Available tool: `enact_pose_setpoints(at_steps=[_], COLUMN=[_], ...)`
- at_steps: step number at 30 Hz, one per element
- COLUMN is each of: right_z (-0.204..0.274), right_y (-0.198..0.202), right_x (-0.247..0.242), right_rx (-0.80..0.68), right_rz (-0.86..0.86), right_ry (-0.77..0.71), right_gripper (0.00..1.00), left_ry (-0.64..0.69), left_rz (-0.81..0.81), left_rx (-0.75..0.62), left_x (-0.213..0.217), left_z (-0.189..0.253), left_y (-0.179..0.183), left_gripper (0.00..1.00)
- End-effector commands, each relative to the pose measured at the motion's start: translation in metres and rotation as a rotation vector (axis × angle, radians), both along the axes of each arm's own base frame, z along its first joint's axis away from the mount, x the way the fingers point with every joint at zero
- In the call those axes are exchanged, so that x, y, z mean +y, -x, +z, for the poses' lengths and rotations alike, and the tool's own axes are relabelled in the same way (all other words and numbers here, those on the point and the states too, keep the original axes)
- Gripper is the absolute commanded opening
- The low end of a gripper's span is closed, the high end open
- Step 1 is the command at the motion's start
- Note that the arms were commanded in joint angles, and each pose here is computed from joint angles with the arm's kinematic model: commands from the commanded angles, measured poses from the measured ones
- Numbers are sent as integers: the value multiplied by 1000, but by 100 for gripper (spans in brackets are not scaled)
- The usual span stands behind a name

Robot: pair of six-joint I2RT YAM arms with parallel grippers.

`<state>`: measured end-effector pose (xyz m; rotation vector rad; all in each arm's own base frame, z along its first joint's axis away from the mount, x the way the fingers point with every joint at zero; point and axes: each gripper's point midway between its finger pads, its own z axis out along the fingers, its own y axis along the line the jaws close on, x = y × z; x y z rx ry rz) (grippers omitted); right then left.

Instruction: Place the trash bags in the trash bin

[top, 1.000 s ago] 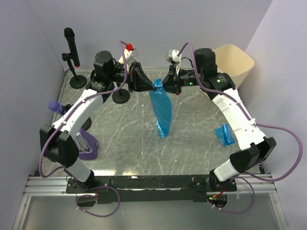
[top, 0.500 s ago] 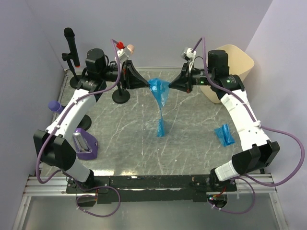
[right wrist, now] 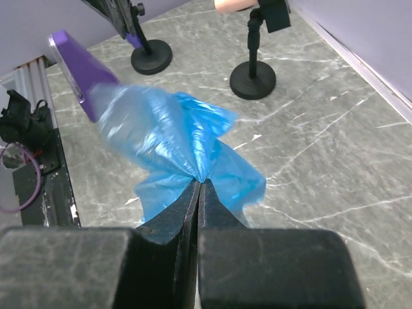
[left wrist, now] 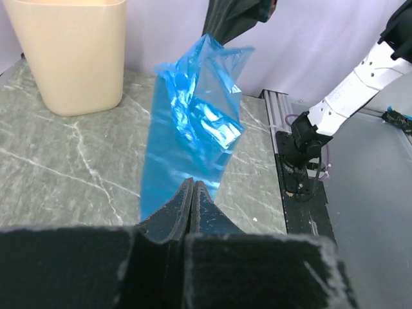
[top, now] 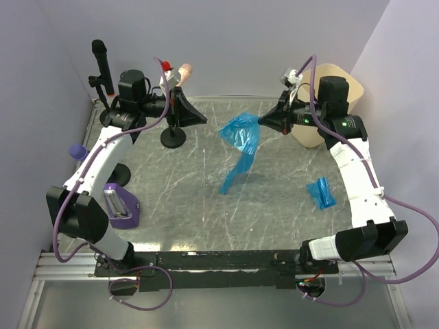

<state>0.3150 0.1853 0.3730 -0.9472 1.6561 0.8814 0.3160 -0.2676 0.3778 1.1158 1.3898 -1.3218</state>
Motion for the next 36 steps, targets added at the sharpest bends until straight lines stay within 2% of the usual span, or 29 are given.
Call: enact_pose_setpoints(at_steps=[1, 2, 3, 5, 6, 11, 16, 20, 21, 24, 25, 26, 30, 36], right_z=[11, 12, 14, 16, 16, 22, 26, 23, 22, 19, 19, 20, 24, 22], right_y=[13, 15, 17, 19, 18, 18, 20, 21, 21, 20, 19, 18, 9, -4], right_x=[-2, 0, 1, 2, 3, 4, 6, 4, 3, 1, -1, -4, -18, -31], right_rx=[-35, -34, -31, -33, -34, -45, -54, -60, -60, -50, -50, -53, -54, -42], right_rz=[17, 31, 40, 50, 54, 70, 79, 68, 65, 48, 42, 34, -17, -74], right_ry=[-20, -26, -36, -45, -48, -54, -62, -50, -49, -49, -48, -46, -53, -60], right_gripper=[0, 0, 0, 0, 0, 0, 0, 0, 0, 0, 0, 0, 0, 0], left_ry=[17, 24, 33, 78, 90, 63, -21, -27, -25, -22, -33, -44, -89, -78], left_rz=[0, 7, 14, 29, 33, 72, 118, 66, 35, -76, -77, -69, -10, 47], left_rx=[-65, -52, -25, -5, 8, 15, 23, 51, 57, 82, 96, 92, 105, 105], left_x=[3, 2, 1, -6, -10, -45, -77, -87, -88, -88, -87, -85, -64, -37], left_z=[17, 19, 20, 29, 31, 27, 3, -6, -7, -9, -13, -15, -25, -17], left_y=[0, -1, -3, -6, -8, -18, -27, -25, -21, -4, -4, -5, -11, -19], left_gripper=[1, 1, 8, 43, 50, 62, 65, 62, 57, 24, 14, 10, 7, 4])
